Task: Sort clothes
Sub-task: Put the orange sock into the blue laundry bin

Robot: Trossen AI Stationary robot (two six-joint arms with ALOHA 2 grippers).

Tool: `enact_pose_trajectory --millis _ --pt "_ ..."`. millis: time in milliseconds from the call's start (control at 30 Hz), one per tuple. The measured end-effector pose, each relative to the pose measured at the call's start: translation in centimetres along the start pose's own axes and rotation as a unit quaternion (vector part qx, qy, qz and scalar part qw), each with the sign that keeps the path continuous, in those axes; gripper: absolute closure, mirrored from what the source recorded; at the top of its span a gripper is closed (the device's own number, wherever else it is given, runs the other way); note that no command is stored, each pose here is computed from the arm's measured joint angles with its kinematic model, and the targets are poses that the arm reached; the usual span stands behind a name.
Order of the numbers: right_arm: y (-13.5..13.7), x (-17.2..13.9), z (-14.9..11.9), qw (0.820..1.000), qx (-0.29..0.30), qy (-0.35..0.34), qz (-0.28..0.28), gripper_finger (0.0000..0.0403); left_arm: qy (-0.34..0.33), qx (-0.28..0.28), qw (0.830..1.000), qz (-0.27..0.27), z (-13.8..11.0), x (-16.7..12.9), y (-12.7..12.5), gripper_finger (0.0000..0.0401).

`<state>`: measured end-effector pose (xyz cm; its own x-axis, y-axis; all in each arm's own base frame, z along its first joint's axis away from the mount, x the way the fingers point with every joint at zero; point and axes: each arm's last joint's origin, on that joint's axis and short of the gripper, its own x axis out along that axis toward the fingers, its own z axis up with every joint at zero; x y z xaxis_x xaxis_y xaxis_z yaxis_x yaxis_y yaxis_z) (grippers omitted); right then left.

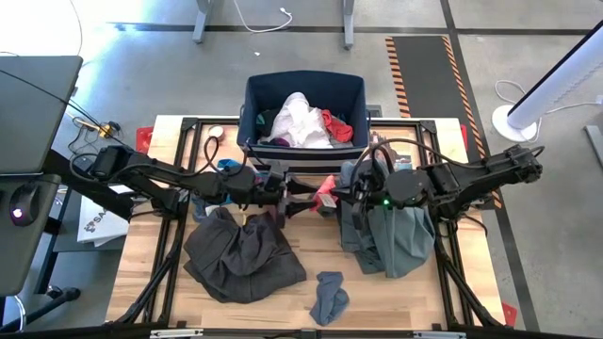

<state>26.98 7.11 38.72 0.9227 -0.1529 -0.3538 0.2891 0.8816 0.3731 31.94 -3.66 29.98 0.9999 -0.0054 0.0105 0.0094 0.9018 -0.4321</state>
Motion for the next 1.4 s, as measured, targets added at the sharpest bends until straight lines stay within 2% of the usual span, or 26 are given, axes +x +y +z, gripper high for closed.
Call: enact_pose_trajectory --millis 233,333,433,533,600,733,800,867,1000,1133,1200,1267,1400 --pt "0.2 0.0 0.2 1.000 0.006 -0.010 0.010 0.0403 -0.008 -0.007 1.000 0.019 0.0 0.0 0.1 0.0175" --pt "0.2 0.0 0.3 1.000 0.007 -0.012 0.011 0.0403 0.001 -0.012 1.000 0.007 0.0 0.0 0.2 0.0194" --pt "0.2 0.0 0.3 1.000 0.007 -0.011 0.013 0.0403 0.017 -0.034 0.999 -0.009 0.0 0.0 0.4 0.0256" --pt "0.3 0.0 0.1 0.999 0.000 0.007 0.038 0.0403 0.024 -0.048 0.998 -0.027 0.1 0.1 0.6 0.0355" --pt "0.4 0.0 0.0 0.998 -0.003 0.025 0.055 0.0403 0.028 -0.052 0.998 -0.037 0.2 0.1 0.7 0.0386" --pt "0.3 -0.1 -0.6 0.995 0.023 0.066 0.066 0.0400 0.019 -0.051 0.997 -0.045 0.4 0.1 0.6 0.0395" --pt "0.0 -0.2 -1.3 0.990 0.060 0.114 0.062 0.0388 0.020 -0.051 0.997 -0.046 0.6 -0.1 0.6 0.0397" --pt "-0.5 -0.4 -2.3 0.979 0.097 0.176 0.034 0.0370 0.014 -0.044 0.998 -0.044 1.0 -0.4 0.5 0.0398" --pt "-1.2 -1.2 -5.6 0.946 0.136 0.291 -0.033 0.0325 0.000 -0.018 1.000 -0.022 2.0 -1.4 0.4 0.0399" --pt "-2.2 -2.0 -9.0 0.890 0.190 0.400 -0.110 0.0294 -0.018 0.006 1.000 -0.003 3.0 -2.3 0.1 0.0400" --pt "-2.4 -2.1 -10.5 0.867 0.204 0.436 -0.126 0.0290 -0.031 0.015 0.999 0.005 3.6 -2.8 0.0 0.0400" --pt "-1.9 -1.9 -11.4 0.867 0.205 0.441 -0.107 0.0289 -0.045 0.023 0.999 0.013 4.2 -3.3 0.0 0.0400" --pt "-0.8 -1.5 -11.8 0.896 0.203 0.388 -0.071 0.0289 -0.079 0.026 0.996 0.027 5.8 -4.5 0.3 0.0400"
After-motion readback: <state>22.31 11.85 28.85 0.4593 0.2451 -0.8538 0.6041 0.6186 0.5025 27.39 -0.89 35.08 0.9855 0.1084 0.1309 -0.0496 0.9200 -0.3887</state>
